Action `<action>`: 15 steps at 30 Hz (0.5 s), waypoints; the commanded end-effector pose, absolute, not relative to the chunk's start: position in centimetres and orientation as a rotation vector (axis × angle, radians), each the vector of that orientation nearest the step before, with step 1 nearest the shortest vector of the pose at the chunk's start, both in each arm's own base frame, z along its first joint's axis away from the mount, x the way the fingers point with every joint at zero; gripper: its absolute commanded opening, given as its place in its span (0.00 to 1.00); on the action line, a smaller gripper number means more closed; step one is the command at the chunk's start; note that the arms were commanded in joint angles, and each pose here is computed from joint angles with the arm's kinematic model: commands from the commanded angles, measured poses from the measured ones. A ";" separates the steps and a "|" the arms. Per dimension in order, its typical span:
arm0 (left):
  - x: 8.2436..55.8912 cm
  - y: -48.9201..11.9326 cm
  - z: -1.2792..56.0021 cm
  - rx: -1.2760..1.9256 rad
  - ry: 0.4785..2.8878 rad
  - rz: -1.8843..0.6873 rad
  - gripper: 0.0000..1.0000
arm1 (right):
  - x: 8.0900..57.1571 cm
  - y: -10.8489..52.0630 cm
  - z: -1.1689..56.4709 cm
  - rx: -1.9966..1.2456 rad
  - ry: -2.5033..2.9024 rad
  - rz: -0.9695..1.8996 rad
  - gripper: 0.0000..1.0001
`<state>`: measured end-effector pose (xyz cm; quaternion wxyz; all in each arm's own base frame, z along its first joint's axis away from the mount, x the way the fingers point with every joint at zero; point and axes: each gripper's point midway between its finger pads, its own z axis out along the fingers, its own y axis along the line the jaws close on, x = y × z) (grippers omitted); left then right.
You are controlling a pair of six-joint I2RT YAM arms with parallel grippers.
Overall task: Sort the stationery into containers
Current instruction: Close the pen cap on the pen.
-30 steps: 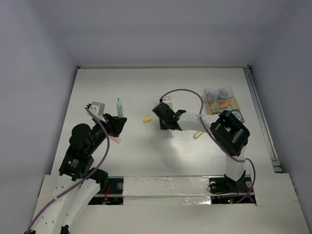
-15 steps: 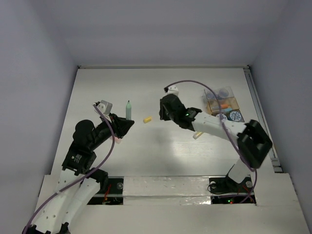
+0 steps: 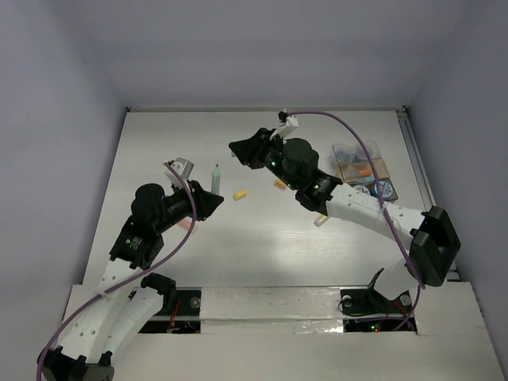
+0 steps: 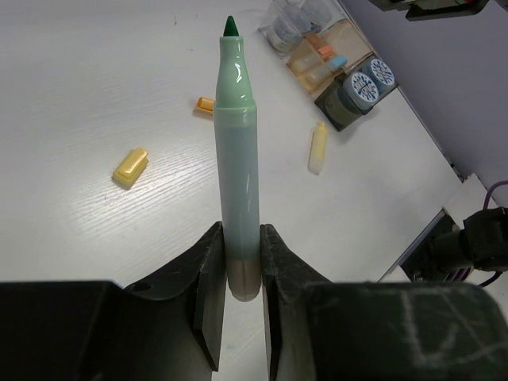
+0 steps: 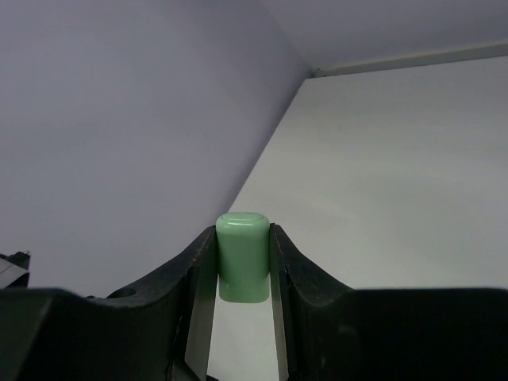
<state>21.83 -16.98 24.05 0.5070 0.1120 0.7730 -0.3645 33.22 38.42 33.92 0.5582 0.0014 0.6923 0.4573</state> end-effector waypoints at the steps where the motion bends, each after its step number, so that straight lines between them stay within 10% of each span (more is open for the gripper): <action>1: 22.0 -17.2 24.7 0.282 1.825 -0.894 0.00 | 31.1 41.2 39.8 -0.023 1.479 1.277 0.08; 15: 21.9 -17.0 25.0 0.275 1.814 -0.885 0.00 | 29.9 44.3 38.5 -0.065 1.507 1.289 0.08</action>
